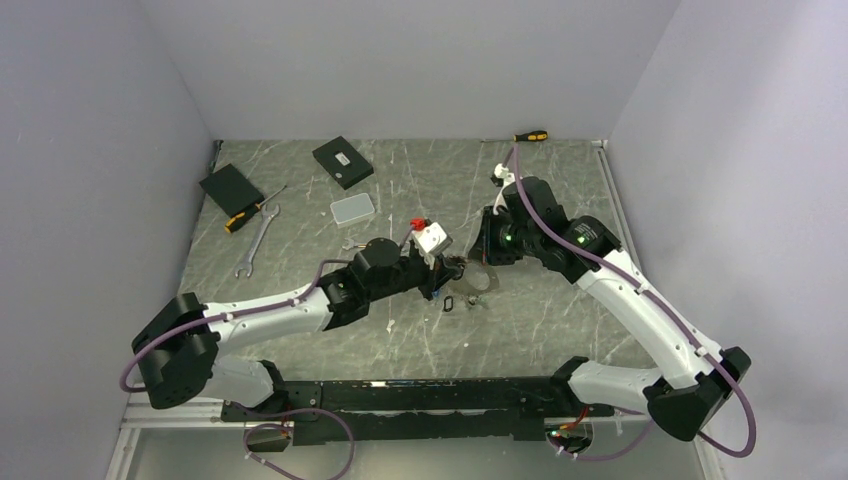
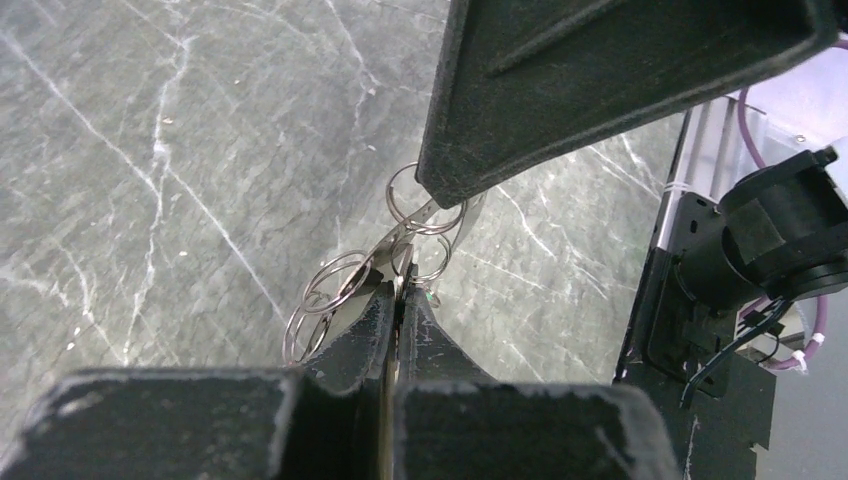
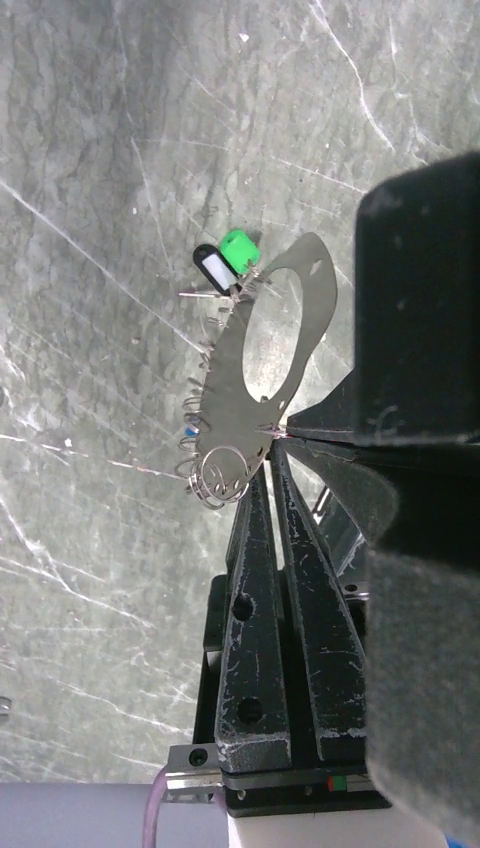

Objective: Put the keys on the keyring

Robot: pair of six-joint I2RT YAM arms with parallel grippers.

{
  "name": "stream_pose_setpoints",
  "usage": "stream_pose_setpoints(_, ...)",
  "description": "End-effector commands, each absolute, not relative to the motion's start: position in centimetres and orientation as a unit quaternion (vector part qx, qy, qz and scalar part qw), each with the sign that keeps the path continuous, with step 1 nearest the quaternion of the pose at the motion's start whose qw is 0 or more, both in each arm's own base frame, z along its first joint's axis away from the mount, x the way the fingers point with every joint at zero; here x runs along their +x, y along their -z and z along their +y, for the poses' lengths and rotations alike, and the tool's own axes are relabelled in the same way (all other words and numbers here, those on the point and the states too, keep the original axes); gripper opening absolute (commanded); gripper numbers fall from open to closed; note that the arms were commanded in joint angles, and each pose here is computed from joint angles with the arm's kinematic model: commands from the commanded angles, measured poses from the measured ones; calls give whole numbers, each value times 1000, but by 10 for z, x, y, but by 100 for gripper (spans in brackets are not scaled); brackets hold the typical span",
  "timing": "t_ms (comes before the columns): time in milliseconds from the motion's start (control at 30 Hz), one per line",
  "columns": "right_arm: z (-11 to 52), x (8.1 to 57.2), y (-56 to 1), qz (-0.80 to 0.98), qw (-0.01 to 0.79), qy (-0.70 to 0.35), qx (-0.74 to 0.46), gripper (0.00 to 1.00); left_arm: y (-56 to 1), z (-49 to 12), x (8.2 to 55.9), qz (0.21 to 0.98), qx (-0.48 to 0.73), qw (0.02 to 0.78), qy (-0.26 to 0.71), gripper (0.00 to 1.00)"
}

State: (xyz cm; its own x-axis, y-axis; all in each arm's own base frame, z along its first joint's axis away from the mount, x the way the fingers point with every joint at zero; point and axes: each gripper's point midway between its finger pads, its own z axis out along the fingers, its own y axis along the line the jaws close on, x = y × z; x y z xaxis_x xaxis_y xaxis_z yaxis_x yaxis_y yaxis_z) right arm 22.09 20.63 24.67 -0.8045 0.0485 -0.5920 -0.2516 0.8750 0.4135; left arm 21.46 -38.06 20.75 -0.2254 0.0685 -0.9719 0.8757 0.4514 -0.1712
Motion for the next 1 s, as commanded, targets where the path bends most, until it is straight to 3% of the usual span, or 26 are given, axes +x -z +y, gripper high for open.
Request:
stream_pose_setpoints(0,212,226,-284,894,343,-278,-79,0,-192,-363,225,712,359,511,321,0)
stream_pose_setpoints(333,221,205,-273,899,284,-306,-132,0,-202,-343,244,718,355,544,249,0)
stream_pose_setpoints(467,222,207,-268,901,283,-302,-130,0,-200,-342,236,712,396,528,239,8)
stream_pose_setpoints(567,220,213,-269,901,293,-295,-122,0,-201,-338,223,704,431,509,244,25)
stream_pose_setpoints(700,219,222,-269,903,305,-284,-109,0,-203,-329,199,691,462,490,263,59)
stream_pose_setpoints(967,219,226,-262,906,301,-277,-107,0,-258,-297,177,636,406,575,317,92)
